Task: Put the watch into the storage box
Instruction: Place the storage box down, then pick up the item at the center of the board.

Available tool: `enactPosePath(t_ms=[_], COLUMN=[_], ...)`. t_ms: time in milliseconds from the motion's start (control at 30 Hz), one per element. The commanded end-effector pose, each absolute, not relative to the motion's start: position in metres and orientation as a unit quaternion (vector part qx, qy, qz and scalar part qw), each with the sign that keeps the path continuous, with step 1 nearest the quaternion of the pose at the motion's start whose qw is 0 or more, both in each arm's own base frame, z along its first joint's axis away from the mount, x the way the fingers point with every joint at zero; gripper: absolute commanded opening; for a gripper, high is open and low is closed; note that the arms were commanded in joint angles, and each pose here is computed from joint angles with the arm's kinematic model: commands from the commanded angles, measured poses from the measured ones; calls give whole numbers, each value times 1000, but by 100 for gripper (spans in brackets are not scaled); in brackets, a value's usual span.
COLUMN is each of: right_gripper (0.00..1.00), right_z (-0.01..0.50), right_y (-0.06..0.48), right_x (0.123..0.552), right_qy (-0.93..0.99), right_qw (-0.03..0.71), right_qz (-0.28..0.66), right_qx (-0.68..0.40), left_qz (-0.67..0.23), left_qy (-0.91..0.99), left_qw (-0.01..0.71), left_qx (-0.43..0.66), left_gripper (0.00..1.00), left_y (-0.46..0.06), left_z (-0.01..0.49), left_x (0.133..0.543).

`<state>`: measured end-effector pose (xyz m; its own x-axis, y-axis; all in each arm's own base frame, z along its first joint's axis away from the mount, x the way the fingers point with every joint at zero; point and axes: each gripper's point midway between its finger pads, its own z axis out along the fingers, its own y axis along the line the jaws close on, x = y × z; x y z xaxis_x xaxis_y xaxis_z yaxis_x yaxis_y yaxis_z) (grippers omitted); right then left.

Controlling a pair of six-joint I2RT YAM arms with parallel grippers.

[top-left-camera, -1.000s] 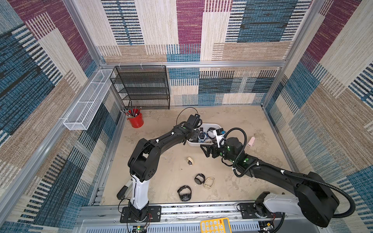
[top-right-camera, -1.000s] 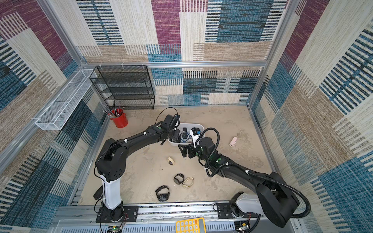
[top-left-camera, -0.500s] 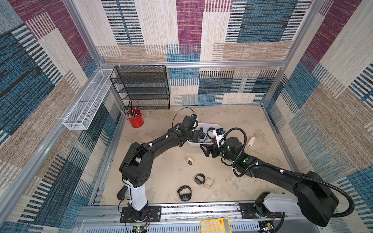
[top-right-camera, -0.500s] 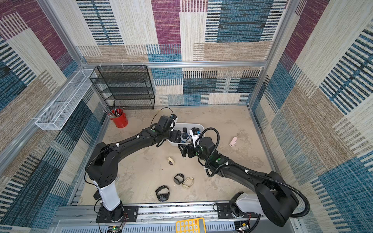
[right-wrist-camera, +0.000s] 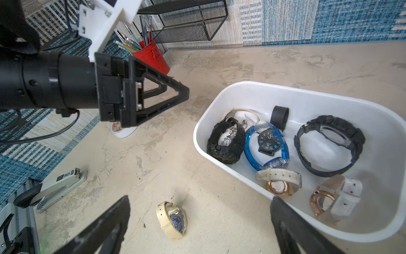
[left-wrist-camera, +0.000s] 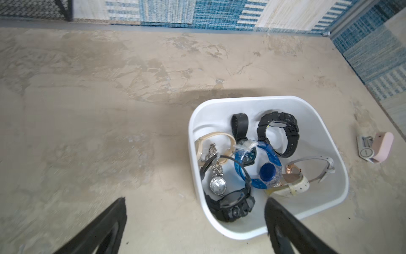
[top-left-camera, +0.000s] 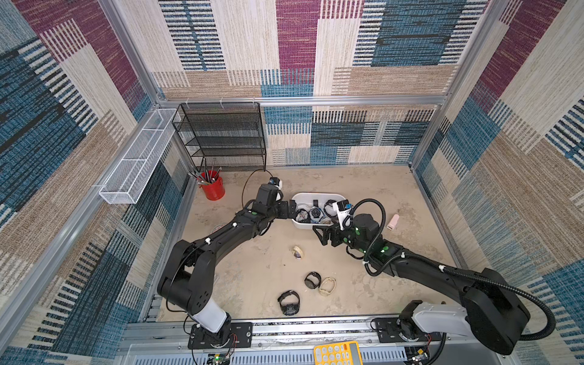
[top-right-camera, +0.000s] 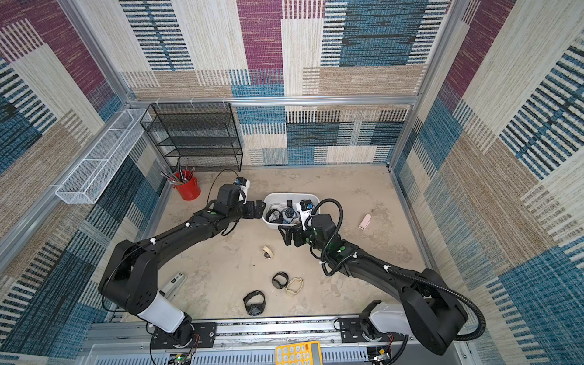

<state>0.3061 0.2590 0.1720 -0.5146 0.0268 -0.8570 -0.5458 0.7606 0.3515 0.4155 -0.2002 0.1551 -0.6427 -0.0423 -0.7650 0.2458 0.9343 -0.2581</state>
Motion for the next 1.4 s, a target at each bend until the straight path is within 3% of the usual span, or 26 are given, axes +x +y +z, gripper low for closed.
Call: enactPosePath(t_ms=[0,433,633,1100,1367], right_gripper=[99,81,62,60,38], right_z=[167,127,107,77,59], right_y=[264,306,325,354,361], right_x=[307,298,286,267,268], right_qy=[816,847,854,861,870], right_qw=[458,381,355,313,293], right_qz=[309,307,302,288,277], right_qx=[-167,-206,-232,-279,-284], left_qz=[-205,-182,-170,-175,-177], left_qy=[873,871,872,871,874], left_qw=[441,456,459,458,453], left_qx=[28,-5,-17,-22,-24], left_gripper=[99,98,98,98,98], left_y=[-192,-148,-136,-133,-132], left_z=[166,166,159,160,157], left_x=[413,372,364,359,358])
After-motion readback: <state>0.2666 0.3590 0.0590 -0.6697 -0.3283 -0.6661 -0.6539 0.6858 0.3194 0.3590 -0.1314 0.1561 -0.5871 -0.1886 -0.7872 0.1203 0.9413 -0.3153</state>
